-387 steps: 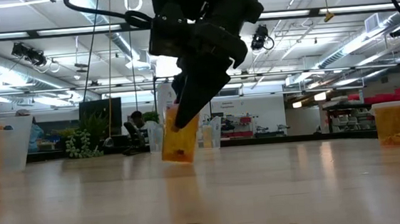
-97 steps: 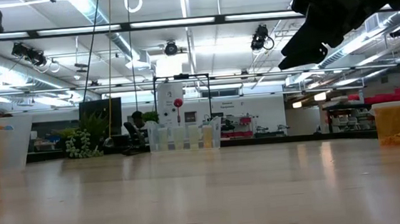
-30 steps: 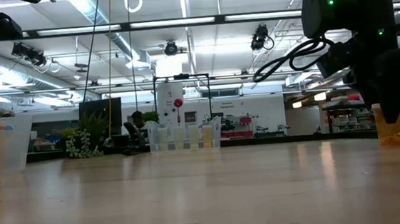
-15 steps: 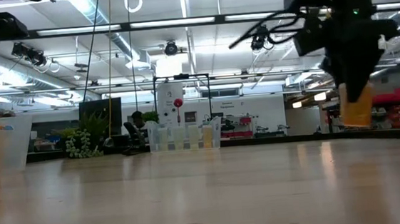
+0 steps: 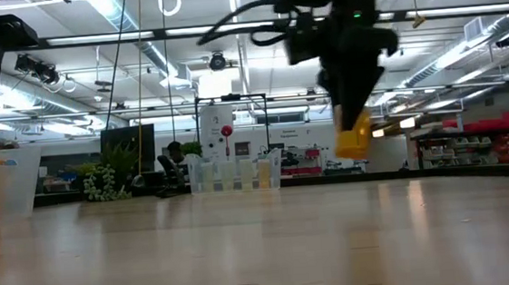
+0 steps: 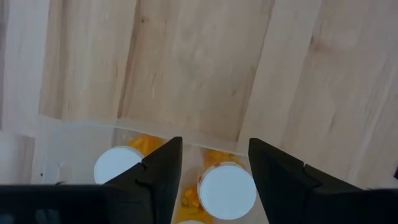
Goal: Pick and place medicine bottles into bin by pill shape (circle, oval)
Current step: Put the big orange pill bottle into the bottom transparent bin
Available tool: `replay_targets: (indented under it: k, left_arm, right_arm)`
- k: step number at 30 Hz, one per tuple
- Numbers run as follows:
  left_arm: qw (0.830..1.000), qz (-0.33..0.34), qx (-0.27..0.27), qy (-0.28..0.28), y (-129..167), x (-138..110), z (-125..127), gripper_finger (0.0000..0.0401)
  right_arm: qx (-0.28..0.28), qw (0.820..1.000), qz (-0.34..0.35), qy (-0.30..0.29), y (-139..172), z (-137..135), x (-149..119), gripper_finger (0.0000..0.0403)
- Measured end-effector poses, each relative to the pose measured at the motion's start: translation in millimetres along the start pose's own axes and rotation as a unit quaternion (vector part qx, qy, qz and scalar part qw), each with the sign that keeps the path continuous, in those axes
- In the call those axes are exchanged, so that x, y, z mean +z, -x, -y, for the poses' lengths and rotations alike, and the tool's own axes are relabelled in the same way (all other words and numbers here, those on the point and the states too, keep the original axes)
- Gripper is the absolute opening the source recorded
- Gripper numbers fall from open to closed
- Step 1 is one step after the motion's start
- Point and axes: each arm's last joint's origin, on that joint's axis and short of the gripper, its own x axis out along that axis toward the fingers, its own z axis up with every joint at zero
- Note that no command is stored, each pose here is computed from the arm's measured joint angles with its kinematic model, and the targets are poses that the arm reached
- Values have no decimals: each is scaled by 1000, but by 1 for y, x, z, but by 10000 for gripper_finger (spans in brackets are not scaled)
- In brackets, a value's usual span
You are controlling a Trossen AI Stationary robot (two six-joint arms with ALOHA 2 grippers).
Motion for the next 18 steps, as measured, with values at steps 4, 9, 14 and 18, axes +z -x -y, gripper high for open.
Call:
replay_targets:
  k: [4, 9, 14, 18]
  left_arm:
    - [1000, 7, 6, 6, 0, 0, 0, 198]
    - [1000, 6, 7, 10, 0, 0, -1, 197]
    - [1000, 6, 8, 9, 0, 0, -1, 193]
    - [1000, 5, 8, 9, 0, 0, -1, 195]
  right_arm:
    - [6, 999, 5, 37, -11, -5, 31, 215]
    - [30, 997, 6, 70, -28, -10, 60, 215]
    - [48, 994, 2, 94, -45, -15, 78, 216]
    - [54, 994, 0, 98, -55, -17, 85, 218]
